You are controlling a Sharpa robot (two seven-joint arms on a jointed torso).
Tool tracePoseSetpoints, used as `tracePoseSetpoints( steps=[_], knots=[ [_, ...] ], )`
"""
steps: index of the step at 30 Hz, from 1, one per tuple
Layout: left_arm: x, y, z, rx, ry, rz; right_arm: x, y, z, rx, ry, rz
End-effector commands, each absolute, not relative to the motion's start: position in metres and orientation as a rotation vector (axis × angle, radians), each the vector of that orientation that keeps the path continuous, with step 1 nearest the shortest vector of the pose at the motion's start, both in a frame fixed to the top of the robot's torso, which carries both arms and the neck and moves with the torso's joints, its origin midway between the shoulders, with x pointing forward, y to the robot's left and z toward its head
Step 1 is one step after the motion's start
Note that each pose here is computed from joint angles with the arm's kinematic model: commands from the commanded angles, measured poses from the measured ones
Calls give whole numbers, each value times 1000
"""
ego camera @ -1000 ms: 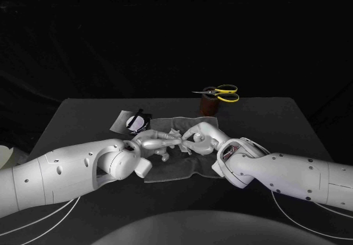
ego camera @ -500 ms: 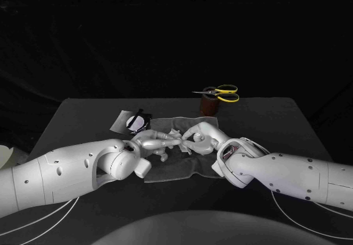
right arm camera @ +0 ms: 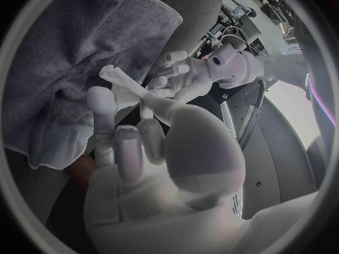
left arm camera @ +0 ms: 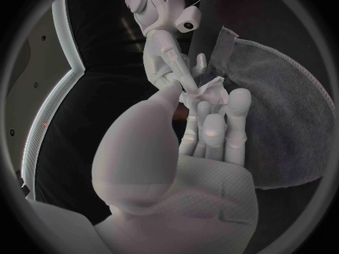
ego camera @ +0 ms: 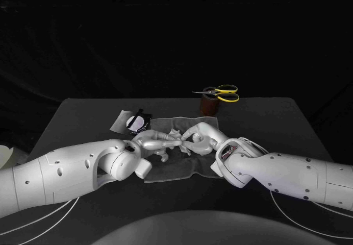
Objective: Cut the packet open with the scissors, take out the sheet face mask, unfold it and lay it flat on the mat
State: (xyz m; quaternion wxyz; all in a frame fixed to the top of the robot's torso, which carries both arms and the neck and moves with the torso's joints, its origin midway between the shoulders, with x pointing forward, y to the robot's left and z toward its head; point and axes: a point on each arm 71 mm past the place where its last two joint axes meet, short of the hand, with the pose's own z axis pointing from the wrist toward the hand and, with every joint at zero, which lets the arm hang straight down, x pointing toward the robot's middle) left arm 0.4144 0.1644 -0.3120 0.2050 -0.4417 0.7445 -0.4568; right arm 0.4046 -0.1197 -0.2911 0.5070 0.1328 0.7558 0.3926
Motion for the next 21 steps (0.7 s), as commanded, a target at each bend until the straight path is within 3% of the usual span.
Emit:
tracePoseSetpoints(
  steps=[1, 21],
  knots=[
    [413, 159, -310, -1196, 2088, -1317, 403, -116, -291, 301, 1830, 959],
    [415, 161, -312, -1152, 2091, -1220, 402, -115, -289, 298, 1822, 969]
  ],
)
